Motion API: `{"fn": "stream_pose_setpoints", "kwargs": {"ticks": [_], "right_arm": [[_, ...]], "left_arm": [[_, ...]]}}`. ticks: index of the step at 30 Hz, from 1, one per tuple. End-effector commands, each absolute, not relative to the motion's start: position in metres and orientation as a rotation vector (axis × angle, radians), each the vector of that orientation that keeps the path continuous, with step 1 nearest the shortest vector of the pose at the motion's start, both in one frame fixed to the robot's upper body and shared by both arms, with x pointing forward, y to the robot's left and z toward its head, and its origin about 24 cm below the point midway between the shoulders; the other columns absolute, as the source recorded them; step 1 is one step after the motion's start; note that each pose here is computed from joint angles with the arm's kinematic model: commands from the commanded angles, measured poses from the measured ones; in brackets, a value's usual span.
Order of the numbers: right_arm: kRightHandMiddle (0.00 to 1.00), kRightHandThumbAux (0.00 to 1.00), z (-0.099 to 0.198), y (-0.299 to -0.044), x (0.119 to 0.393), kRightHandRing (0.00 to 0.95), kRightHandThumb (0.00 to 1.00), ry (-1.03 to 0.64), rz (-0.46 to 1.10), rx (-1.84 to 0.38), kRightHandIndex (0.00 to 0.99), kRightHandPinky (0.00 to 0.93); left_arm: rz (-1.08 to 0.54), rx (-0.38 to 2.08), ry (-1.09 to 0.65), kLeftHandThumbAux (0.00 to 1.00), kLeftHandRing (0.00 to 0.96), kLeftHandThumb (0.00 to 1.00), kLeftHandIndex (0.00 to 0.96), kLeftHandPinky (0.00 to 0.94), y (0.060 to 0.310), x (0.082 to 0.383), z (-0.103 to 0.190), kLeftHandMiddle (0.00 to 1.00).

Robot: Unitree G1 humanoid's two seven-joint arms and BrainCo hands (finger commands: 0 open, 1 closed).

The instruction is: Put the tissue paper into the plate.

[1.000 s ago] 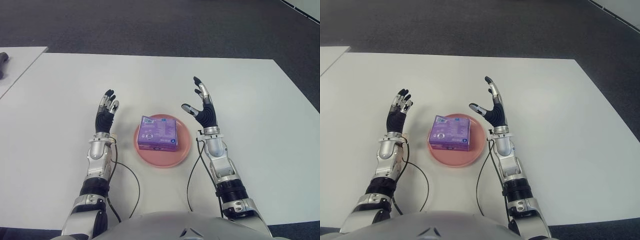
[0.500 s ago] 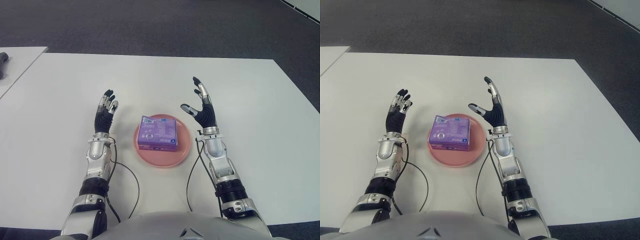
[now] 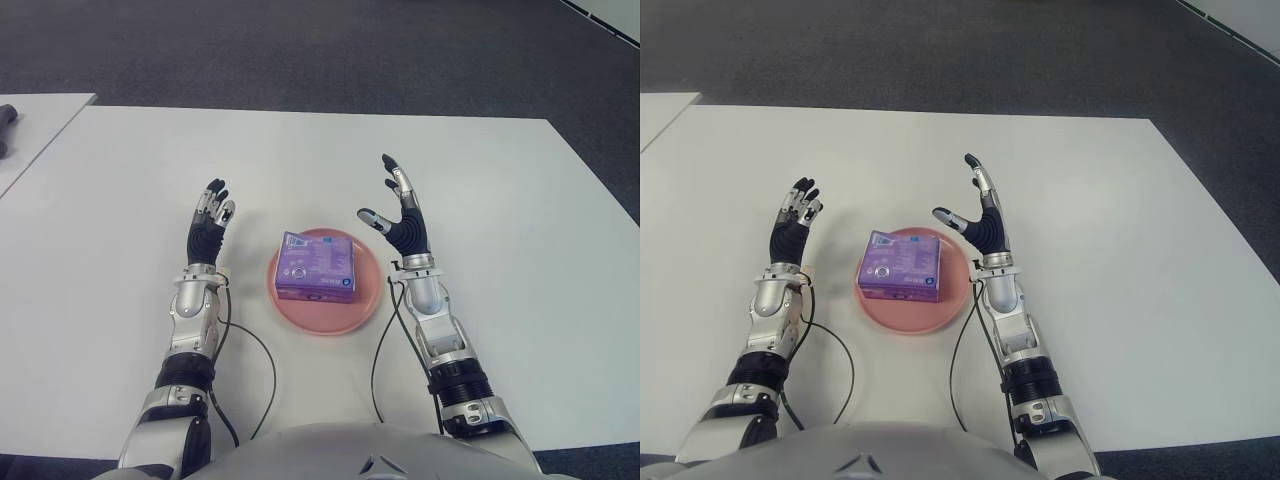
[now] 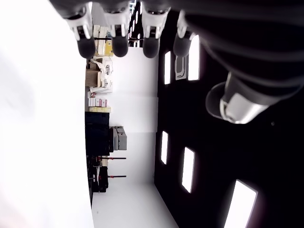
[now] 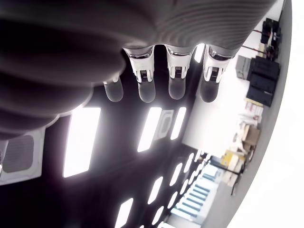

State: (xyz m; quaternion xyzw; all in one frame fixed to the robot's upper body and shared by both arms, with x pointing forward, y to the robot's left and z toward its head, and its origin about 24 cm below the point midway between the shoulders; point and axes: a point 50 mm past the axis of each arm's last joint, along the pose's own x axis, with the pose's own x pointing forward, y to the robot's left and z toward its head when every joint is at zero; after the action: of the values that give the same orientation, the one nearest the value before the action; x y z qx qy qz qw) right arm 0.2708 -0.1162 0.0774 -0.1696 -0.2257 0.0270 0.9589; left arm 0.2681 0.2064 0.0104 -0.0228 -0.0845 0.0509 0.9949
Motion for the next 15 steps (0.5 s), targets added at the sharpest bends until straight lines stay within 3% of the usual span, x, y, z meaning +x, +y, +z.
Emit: {"fn": "stream_pose_setpoints", "kwargs": {"ticks": [1, 13, 15], "right_arm": [[0.000, 0.394, 0.073, -0.115, 0.271, 0.000, 0.022, -0.428, 0.050, -0.353, 0.000, 0.000], [0.000, 0.394, 0.072, -0.115, 0.271, 0.000, 0.022, -0.428, 0.049, -0.354, 0.000, 0.000], [0.000, 0.415, 0.054, -0.131, 0.280, 0.000, 0.025, -0.334, -0.063, -0.311, 0.000, 0.000]], "left_arm": [[0.095, -0.045, -0.186, 0.507, 0.000, 0.010, 0.000, 0.000, 0.209, 0.270, 0.012, 0.000], [0.089, -0.051, -0.214, 0.502, 0.000, 0.012, 0.000, 0.000, 0.207, 0.272, 0.016, 0.000], [0.090, -0.054, -0.217, 0.500, 0.000, 0.014, 0.000, 0.000, 0.207, 0.272, 0.016, 0.000]]}}
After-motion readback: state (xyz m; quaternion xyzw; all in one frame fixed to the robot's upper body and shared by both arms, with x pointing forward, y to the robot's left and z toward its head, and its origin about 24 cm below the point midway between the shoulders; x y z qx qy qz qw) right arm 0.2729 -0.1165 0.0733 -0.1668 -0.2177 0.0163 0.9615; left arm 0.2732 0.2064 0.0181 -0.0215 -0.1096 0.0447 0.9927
